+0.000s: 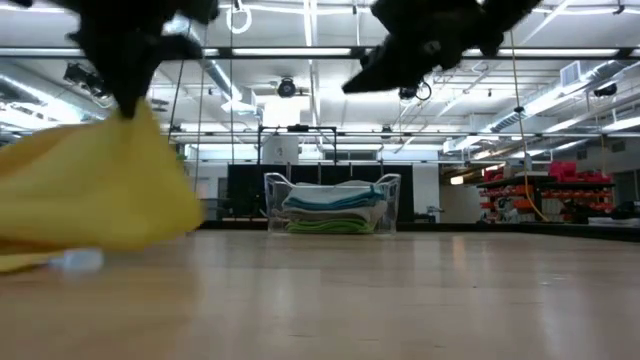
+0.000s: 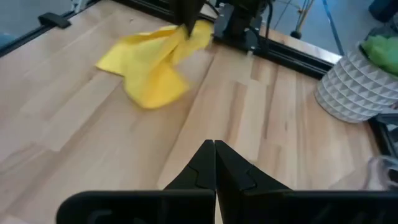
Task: Fold microfiber towels
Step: Fold the yellow microfiber cloth
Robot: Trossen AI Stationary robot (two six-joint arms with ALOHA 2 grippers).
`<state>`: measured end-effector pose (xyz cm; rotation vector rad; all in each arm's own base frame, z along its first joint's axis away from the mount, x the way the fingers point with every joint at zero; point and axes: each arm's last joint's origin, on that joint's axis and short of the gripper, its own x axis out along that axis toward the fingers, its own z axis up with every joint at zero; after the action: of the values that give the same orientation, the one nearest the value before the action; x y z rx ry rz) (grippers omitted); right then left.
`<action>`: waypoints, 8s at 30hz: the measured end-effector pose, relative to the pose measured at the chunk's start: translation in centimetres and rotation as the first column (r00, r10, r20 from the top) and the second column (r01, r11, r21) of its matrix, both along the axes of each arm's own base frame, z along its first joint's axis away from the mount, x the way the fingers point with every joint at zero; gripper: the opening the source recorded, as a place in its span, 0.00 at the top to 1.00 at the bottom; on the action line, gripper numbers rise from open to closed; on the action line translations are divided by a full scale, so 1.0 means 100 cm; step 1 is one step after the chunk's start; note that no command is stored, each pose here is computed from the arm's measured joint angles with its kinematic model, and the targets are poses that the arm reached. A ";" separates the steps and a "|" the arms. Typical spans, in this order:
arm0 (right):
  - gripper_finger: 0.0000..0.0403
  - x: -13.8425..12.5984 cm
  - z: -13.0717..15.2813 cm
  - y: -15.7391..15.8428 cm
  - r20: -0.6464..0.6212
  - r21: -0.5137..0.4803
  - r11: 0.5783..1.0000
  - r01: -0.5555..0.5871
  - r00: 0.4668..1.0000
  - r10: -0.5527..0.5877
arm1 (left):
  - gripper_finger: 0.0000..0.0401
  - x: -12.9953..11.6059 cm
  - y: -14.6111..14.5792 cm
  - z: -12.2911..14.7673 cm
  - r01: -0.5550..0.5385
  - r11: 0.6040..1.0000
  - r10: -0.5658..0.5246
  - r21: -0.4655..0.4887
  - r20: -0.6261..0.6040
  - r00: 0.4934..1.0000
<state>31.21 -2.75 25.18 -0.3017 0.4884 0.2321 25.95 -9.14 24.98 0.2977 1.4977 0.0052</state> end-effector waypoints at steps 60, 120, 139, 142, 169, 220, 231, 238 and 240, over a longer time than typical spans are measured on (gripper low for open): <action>0.37 0.008 -0.040 0.037 -0.081 0.018 0.972 -0.234 0.969 0.234 | 0.98 0.039 -0.046 0.080 -0.110 0.980 0.016 0.164 0.487 0.873; 0.32 0.006 -0.045 0.043 -0.056 0.038 0.960 -0.279 0.958 0.281 | 0.98 0.039 -0.058 0.027 -0.110 0.986 0.029 0.124 0.525 0.850; 0.32 0.018 -0.062 0.046 -0.020 0.110 0.929 -0.353 0.934 0.357 | 0.98 0.042 -0.060 0.028 -0.065 0.988 -0.020 0.140 0.534 0.845; 0.32 0.022 -0.070 0.046 -0.032 0.123 0.930 -0.347 0.935 0.353 | 0.98 0.042 -0.060 0.028 -0.065 0.988 -0.019 0.139 0.534 0.845; 0.97 0.025 -0.080 0.044 -0.047 0.113 0.923 -0.367 0.926 0.374 | 0.94 0.040 -0.052 0.036 -0.125 0.985 0.035 0.120 0.565 0.824; 0.99 -0.022 -0.006 0.036 -0.028 -0.044 0.987 -0.156 0.988 0.154 | 0.56 0.017 0.025 -0.066 -0.175 0.958 0.282 -0.226 0.651 0.705; 0.98 -0.022 -0.005 0.038 -0.025 -0.044 0.986 -0.159 0.987 0.158 | 0.88 0.001 0.066 -0.039 -0.140 0.933 0.348 -0.331 0.730 0.588; 0.98 -0.021 -0.004 0.038 -0.015 -0.056 0.985 -0.165 0.986 0.164 | 0.89 0.008 0.098 -0.040 -0.084 0.908 0.377 -0.409 0.716 0.588; 0.98 -0.021 -0.005 0.038 -0.016 -0.054 0.985 -0.164 0.986 0.163 | 0.79 0.009 0.103 -0.038 -0.044 0.907 0.365 -0.419 0.730 0.578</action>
<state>29.08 1.00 24.73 -0.3948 0.4820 0.3809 26.83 1.15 21.23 -0.1914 0.5799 0.0496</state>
